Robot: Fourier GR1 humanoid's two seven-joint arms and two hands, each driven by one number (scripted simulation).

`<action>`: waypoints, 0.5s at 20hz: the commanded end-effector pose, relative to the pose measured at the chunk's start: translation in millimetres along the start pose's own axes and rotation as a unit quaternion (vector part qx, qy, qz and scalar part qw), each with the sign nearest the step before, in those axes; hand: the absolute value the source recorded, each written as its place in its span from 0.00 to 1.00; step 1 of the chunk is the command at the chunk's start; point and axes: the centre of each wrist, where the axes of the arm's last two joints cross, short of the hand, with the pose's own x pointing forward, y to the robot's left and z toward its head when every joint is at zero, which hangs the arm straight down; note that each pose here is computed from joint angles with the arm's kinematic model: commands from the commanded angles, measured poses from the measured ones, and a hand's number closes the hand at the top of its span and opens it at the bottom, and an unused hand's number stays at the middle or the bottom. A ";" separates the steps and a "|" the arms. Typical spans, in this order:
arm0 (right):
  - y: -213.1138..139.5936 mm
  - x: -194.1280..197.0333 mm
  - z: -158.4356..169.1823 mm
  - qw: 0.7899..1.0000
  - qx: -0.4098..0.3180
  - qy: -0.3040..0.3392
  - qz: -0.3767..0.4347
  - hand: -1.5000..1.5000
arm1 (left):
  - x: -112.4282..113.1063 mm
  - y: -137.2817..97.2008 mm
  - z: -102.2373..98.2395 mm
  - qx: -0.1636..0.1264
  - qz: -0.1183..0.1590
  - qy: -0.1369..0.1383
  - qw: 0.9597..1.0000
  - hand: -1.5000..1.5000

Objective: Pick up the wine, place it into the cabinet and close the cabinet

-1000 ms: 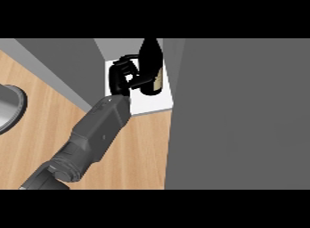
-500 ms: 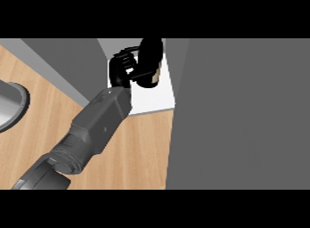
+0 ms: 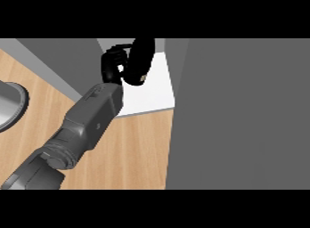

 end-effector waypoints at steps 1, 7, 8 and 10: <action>4.3 2.0 7.3 1.000 0.009 -0.013 -0.004 0.00 | -8.1 9.3 -1.1 0.016 -0.063 -0.025 0.998 1.00; -0.3 0.1 0.5 1.000 0.009 -0.008 -0.012 0.00 | -12.8 27.5 -9.2 0.055 -0.123 -0.028 0.990 1.00; -1.0 2.6 3.9 1.000 0.009 -0.009 -0.005 0.00 | -13.4 35.5 -13.3 0.065 -0.125 -0.023 0.990 1.00; 3.2 -2.9 3.9 1.000 0.009 -0.004 -0.008 0.00 | -12.6 28.5 -9.8 0.065 -0.136 -0.028 0.988 1.00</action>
